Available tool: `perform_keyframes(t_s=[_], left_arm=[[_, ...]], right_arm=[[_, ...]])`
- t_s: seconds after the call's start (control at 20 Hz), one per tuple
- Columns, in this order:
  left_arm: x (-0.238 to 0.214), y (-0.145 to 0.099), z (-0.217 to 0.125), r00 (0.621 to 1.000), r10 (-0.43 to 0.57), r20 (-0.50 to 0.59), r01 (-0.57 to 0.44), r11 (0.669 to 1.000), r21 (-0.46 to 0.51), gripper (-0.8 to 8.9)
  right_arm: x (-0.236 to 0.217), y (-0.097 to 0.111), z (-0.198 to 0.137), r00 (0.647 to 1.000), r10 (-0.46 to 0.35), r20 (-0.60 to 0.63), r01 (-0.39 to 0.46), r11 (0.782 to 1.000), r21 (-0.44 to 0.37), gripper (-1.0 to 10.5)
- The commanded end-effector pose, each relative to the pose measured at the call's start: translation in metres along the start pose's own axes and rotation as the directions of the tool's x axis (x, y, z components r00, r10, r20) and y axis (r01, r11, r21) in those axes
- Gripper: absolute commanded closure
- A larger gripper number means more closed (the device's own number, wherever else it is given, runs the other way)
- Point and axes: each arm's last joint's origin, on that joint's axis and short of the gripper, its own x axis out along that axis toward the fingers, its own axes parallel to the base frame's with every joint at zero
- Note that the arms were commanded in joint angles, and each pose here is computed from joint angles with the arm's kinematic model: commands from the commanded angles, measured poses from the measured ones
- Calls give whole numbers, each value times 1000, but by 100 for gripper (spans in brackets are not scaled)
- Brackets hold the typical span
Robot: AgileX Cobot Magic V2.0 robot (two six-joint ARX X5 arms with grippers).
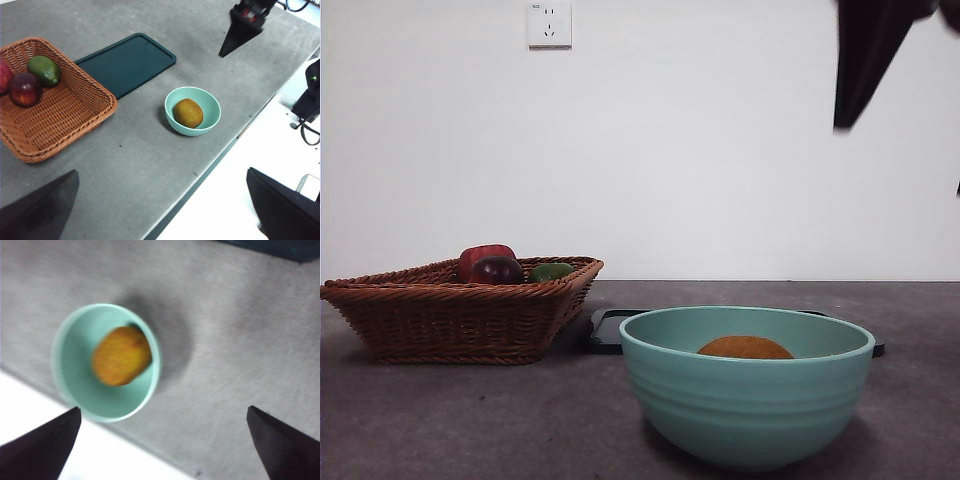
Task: Pick up the wifruite, put it on the bowl, pick up the plate, put it on desk
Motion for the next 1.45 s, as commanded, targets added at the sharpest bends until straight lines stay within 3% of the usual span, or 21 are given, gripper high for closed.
perform_keyframes(t_s=[0.05,0.35,0.55,0.85,1.15,1.3,1.45], left_arm=[[-4,0,4,1000,-15,25,15,1000,-2,220],[-4,0,4,1000,-15,25,15,1000,-2,220],[-4,0,4,1000,-15,25,15,1000,-2,220],[-4,0,4,1000,-15,24,15,1000,-2,220],[-4,0,4,1000,-15,25,15,1000,-2,220],[-4,0,4,1000,-15,25,15,1000,-2,220],[-4,0,4,1000,-15,25,15,1000,-2,220]], right_arm=[[15,4,10,998,-42,-36,41,999,-26,305],[58,15,19,978,-92,-186,79,994,-74,305],[82,20,20,954,-188,-233,162,979,-126,305],[107,22,23,932,-240,-272,202,966,-159,306],[121,21,27,931,-241,-275,209,968,-138,314],[127,22,29,935,-236,-265,207,969,-132,463],[129,24,32,946,-219,-240,193,973,-129,724]])
